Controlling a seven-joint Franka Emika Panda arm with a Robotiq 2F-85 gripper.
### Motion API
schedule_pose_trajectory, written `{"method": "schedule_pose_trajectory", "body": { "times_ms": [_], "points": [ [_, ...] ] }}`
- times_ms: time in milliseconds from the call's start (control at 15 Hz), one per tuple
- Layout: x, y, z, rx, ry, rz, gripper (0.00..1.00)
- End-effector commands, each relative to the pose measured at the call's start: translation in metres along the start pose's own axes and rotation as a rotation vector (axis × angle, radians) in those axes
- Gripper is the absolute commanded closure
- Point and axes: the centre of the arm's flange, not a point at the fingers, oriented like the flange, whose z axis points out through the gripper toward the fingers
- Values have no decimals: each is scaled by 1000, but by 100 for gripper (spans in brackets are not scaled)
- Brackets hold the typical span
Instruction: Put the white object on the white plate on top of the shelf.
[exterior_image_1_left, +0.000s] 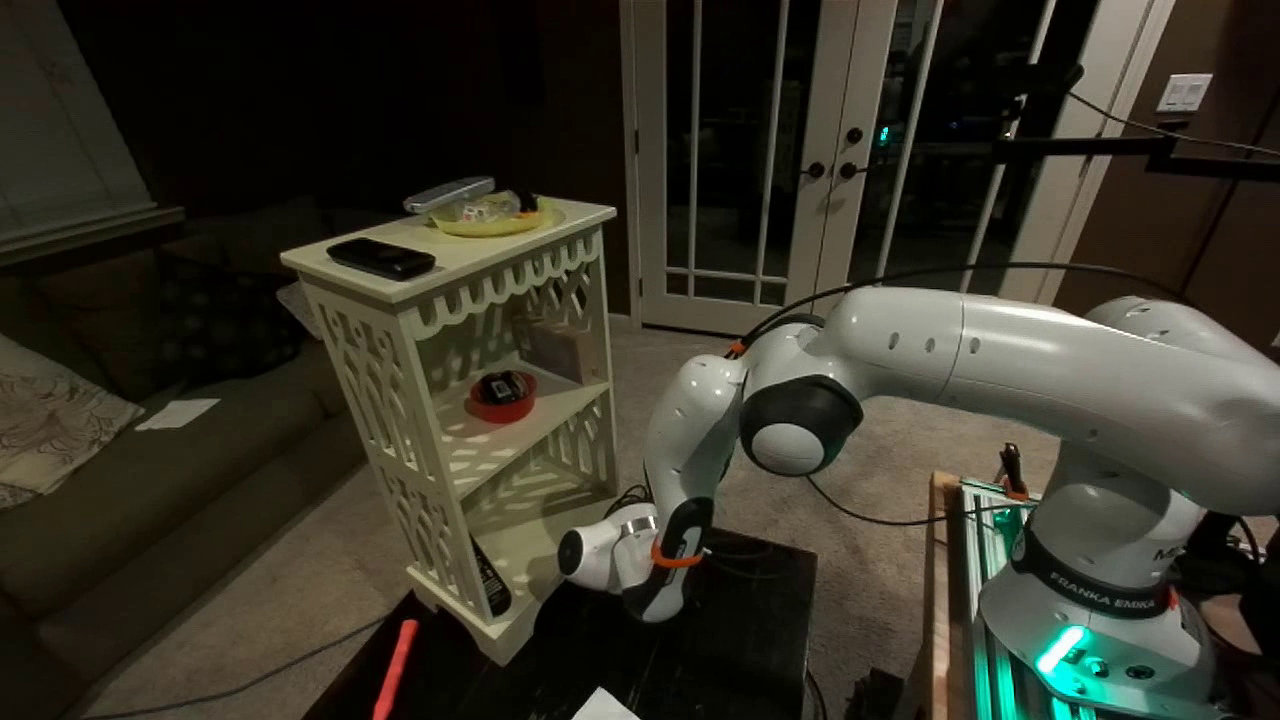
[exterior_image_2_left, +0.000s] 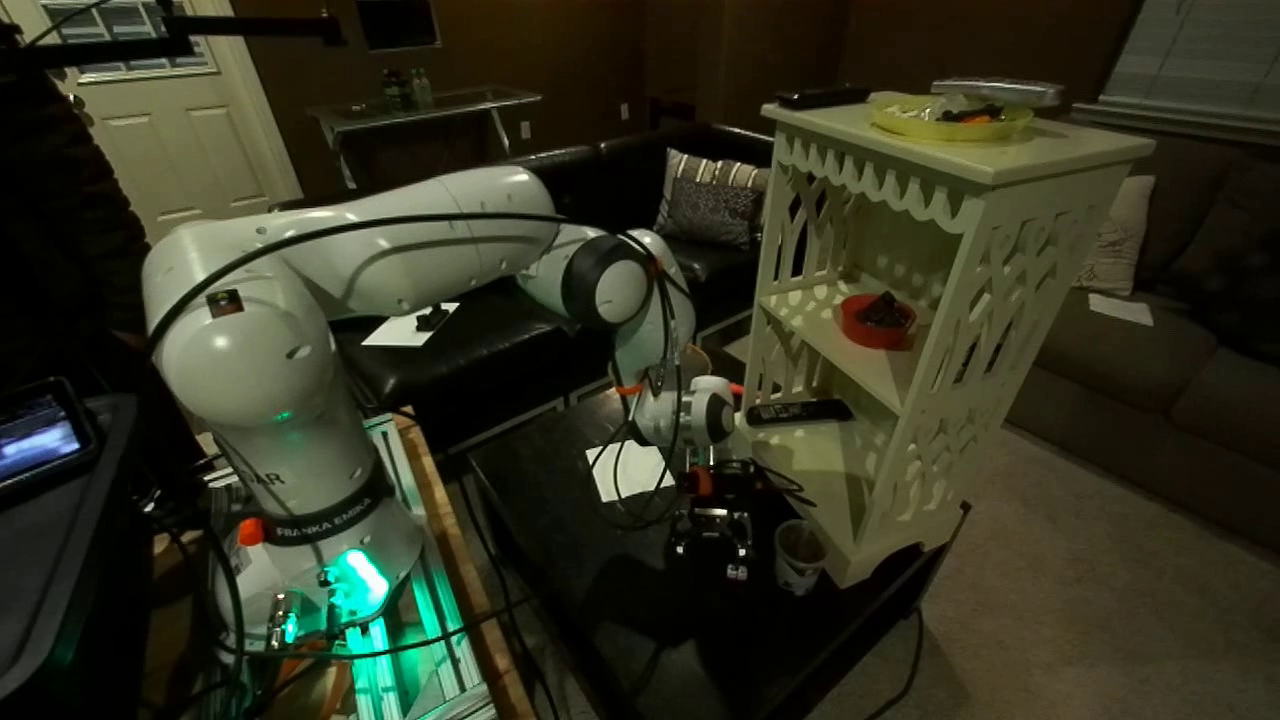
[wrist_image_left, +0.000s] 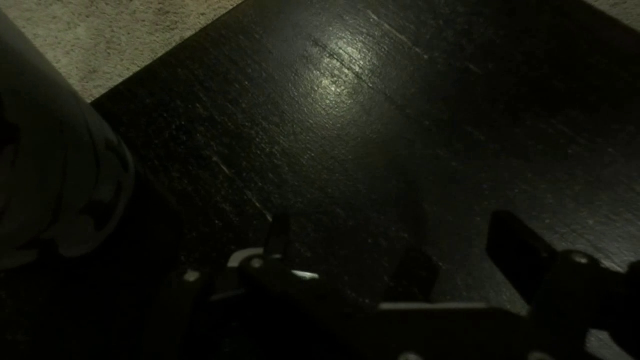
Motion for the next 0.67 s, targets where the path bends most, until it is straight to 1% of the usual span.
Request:
{"method": "schedule_pose_trajectory", "body": {
  "times_ms": [0, 67, 267, 400, 600],
  "points": [
    [8, 0, -2, -7, 32, -21, 0],
    [14, 1, -3, -5, 53, -31, 0],
    [26, 5, -4, 9, 71, -58, 0],
    [31, 11, -6, 16, 73, -54, 0],
    [32, 21, -9, 2, 76, -27, 0]
  ]
}}
